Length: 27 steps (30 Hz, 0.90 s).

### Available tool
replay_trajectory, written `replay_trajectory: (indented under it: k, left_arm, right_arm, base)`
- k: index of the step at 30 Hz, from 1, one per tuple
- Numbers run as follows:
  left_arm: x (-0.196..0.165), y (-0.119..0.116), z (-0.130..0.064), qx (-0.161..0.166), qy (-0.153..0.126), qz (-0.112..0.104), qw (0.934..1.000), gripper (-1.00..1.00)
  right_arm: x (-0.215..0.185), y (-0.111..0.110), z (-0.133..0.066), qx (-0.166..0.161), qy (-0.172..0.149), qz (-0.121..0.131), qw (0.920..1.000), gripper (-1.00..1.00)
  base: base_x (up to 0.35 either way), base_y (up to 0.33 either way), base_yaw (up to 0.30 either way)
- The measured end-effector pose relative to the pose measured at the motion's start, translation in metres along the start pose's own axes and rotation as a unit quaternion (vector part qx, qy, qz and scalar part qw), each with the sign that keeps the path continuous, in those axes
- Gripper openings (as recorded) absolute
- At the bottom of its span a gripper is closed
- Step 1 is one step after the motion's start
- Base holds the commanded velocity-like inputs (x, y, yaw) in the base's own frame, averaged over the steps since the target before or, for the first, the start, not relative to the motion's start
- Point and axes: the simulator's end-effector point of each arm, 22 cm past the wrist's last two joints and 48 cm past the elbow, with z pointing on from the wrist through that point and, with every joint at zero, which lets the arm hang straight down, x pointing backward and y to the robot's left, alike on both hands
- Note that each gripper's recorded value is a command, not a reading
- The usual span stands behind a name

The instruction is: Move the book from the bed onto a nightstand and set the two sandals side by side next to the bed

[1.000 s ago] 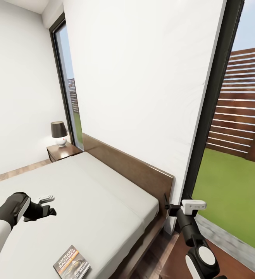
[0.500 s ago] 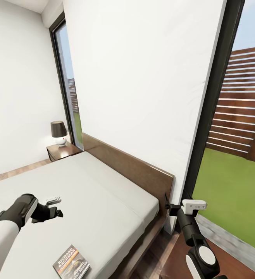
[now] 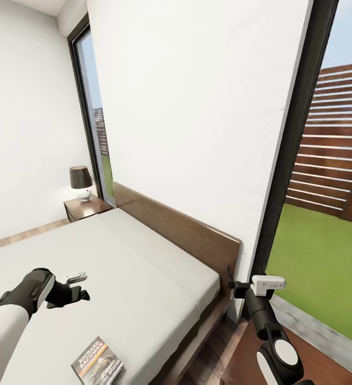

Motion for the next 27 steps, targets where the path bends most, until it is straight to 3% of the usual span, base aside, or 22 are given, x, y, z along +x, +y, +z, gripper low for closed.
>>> replay_trajectory:
  k: [27]
  left_arm:
    - [0.005, -0.004, 0.030, 0.032, -0.007, 0.004, 0.9995, 1.00]
  right_arm:
    - [0.037, -0.002, 0.002, -0.004, 0.000, -0.001, 1.0000, 1.00]
  base:
    - [0.000, 0.000, 0.000]
